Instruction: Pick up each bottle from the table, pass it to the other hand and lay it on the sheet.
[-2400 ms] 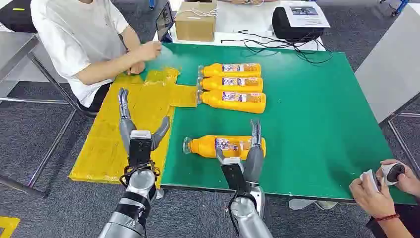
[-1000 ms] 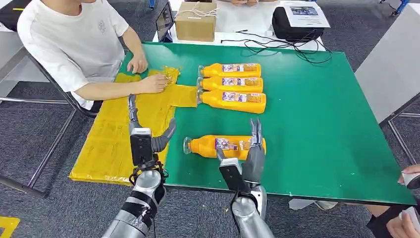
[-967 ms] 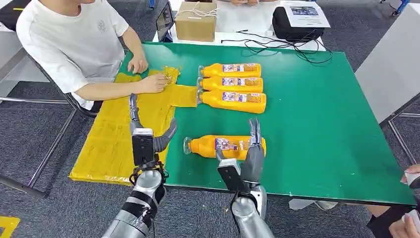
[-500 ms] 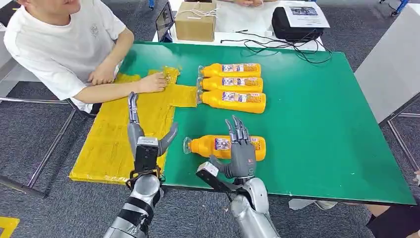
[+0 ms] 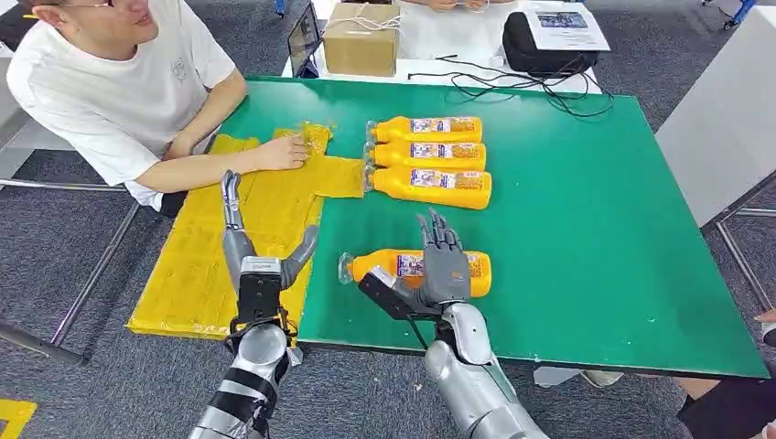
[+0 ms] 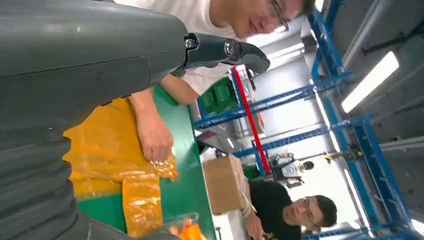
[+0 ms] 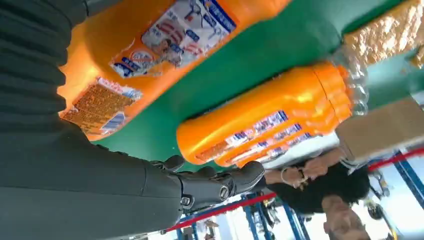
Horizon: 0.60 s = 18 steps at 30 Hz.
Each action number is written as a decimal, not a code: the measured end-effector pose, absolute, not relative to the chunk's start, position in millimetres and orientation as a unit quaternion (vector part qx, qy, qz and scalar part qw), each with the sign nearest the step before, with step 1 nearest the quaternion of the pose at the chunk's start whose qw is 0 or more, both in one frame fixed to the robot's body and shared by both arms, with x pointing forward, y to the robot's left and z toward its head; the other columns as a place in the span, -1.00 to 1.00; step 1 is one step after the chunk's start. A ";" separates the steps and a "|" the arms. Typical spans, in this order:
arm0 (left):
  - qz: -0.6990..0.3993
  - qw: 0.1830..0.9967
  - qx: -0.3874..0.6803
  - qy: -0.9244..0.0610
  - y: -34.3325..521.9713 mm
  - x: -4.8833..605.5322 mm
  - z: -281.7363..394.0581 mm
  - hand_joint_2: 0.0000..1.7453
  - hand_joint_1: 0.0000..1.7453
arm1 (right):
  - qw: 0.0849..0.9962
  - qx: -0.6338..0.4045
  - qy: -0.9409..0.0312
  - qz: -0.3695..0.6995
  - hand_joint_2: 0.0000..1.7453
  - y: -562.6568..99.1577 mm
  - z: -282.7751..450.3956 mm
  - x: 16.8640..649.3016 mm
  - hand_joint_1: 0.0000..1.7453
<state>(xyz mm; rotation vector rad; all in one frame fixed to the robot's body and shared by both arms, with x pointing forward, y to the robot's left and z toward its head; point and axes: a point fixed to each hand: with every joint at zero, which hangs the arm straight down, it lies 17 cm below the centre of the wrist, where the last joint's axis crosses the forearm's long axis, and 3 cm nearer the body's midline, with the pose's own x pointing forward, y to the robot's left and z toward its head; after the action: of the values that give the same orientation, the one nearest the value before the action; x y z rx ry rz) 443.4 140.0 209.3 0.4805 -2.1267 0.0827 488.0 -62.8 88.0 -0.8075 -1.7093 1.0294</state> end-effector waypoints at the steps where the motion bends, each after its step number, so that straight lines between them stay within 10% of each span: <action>1: 0.034 0.463 0.196 -0.864 141.2 443.3 208.2 1.00 -1.00 | 0.473 -0.330 -0.698 0.424 1.00 -62.0 87.4 488.3 -1.00; 18: 0.065 0.499 0.198 -0.841 159.5 446.6 182.6 1.00 -1.00 | 0.520 -0.307 -0.622 0.498 1.00 -67.4 36.5 489.8 -1.00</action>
<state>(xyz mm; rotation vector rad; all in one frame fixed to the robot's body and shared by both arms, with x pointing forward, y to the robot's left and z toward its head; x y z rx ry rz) 446.6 159.5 182.6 0.4791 -2.0342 0.1565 489.8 -67.4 36.5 -0.7363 -1.4920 1.1949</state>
